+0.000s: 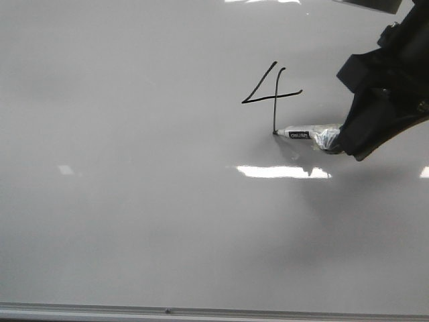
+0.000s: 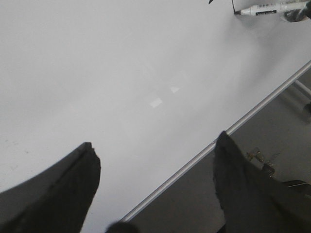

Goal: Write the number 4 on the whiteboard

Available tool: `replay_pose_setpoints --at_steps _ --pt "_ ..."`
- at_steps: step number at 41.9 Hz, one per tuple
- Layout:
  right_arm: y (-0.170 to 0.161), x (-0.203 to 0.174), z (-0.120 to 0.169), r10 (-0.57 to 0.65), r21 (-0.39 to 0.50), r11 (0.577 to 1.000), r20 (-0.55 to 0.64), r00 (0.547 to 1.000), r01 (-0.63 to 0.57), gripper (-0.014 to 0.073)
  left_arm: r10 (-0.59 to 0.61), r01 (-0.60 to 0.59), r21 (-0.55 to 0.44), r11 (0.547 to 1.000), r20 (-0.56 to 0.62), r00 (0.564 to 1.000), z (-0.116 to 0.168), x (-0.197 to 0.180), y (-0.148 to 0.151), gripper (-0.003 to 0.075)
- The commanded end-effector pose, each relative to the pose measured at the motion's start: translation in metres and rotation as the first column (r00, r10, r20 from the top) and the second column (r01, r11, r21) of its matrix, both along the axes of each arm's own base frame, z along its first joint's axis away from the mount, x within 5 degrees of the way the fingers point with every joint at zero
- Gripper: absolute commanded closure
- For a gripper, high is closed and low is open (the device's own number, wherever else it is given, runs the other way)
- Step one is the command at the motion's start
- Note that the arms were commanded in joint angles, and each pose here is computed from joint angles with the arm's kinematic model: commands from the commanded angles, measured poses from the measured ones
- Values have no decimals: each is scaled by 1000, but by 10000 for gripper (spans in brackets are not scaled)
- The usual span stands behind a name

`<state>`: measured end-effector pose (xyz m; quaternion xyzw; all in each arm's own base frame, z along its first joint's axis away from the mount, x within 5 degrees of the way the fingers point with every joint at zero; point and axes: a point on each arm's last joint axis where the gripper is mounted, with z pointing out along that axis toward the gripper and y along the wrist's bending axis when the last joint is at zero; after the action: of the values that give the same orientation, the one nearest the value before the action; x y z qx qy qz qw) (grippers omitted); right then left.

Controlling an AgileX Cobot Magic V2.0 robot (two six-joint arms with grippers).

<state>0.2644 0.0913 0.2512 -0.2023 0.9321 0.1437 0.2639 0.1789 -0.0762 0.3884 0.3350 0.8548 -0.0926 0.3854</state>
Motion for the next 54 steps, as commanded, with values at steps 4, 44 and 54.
replay_pose_setpoints --at_steps 4,44,54 --pt "3 -1 36 30 45 998 103 994 -35 645 23 -18 -63 998 83 996 15 -1 0 241" --pt "1 -139 128 589 -119 798 362 723 -590 645 -724 723 40 689 75 686 6 -36 -157 132" --pt "1 -139 128 589 -119 798 362 723 -590 645 -756 755 38 655 54 653 3 -26 -193 132"
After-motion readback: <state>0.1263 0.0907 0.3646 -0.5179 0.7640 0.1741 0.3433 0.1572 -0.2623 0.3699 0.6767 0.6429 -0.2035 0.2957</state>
